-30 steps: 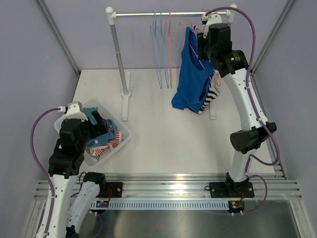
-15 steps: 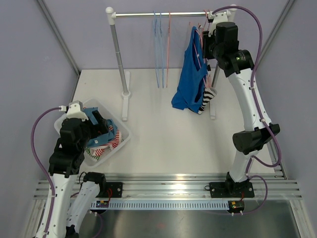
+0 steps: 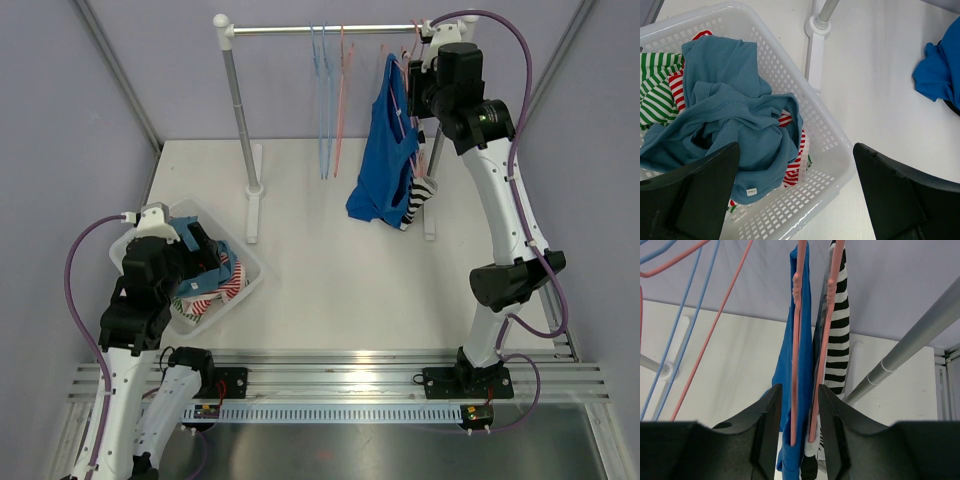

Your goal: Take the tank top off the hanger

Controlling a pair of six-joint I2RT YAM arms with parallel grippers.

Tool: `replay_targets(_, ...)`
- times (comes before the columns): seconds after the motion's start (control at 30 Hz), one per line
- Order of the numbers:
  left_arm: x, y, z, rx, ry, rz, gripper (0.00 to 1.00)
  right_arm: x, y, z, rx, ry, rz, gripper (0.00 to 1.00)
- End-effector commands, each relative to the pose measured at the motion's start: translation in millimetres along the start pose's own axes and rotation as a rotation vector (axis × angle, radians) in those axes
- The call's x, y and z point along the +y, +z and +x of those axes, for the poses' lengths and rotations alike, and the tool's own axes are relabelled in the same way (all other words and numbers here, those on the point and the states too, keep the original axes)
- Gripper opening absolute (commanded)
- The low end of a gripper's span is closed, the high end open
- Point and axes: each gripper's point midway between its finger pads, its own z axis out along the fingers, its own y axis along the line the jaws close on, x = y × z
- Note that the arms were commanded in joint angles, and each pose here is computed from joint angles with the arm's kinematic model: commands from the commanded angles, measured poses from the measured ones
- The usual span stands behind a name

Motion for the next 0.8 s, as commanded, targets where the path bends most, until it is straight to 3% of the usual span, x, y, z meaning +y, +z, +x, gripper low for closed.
replay_targets(0.0, -8, 3, -8, -0.031, 0.015, 0.042, 0.99, 8, -12, -26, -0.07, 0.019, -0.038, 0.41)
replay_targets(0.77, -10, 4, -8, -0.029, 0.015, 0.049, 0.99, 11, 36, 6, 0.015, -0.016, -0.015, 0.33)
